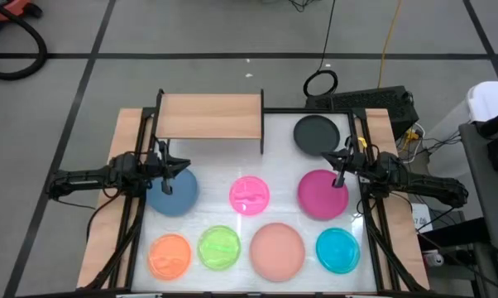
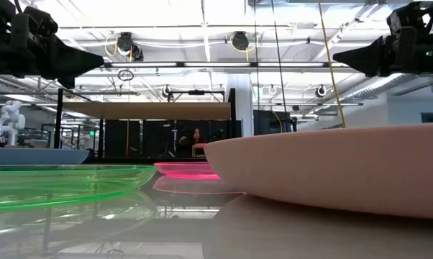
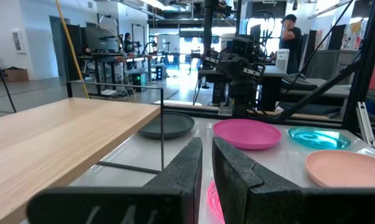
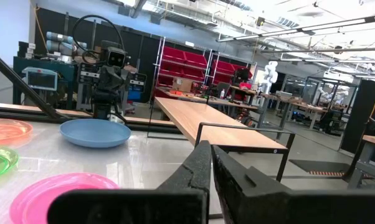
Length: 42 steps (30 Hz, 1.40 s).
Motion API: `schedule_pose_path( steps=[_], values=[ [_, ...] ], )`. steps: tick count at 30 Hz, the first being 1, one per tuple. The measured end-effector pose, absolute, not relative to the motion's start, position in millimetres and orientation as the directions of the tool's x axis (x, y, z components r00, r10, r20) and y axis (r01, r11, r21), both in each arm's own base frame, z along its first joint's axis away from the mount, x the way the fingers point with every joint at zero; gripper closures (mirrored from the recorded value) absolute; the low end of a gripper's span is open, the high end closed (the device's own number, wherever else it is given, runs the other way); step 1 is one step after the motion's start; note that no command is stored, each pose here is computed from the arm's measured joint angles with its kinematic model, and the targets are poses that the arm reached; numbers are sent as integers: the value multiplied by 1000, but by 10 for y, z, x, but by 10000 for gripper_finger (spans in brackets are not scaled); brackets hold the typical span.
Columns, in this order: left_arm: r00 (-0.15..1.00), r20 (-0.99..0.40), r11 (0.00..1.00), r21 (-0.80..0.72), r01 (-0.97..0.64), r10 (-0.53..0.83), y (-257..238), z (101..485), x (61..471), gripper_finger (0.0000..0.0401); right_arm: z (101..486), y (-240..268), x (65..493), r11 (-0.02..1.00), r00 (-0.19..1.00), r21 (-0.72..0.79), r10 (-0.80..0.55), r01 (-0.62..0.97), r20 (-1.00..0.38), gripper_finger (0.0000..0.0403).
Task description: Place and stack plates onto a shelf
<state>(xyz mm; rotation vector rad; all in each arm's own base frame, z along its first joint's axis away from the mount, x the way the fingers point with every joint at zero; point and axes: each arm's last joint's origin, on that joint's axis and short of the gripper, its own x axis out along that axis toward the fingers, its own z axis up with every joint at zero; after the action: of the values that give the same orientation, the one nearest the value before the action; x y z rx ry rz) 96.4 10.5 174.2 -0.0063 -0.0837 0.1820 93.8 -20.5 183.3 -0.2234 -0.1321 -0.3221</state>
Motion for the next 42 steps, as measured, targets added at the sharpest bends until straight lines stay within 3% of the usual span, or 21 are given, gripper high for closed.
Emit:
schedule_pose_path(
  steps=[28,32,35,42],
  values=[
    [980,82,983,-14,-181,181,105,1741,965,359,1837,-205,938,926,940,-188,-298,327,168,401],
    [980,82,983,-14,-181,181,105,1742,964,359,1946,-187,917,967,927,114,-250,227,281,401],
    [980,82,984,-13,-180,181,105,1741,964,359,2028,-192,886,939,889,297,-277,171,365,401],
    [980,83,984,-14,-180,181,105,1742,964,359,2096,-231,837,894,798,325,-428,307,424,401]
  ],
)
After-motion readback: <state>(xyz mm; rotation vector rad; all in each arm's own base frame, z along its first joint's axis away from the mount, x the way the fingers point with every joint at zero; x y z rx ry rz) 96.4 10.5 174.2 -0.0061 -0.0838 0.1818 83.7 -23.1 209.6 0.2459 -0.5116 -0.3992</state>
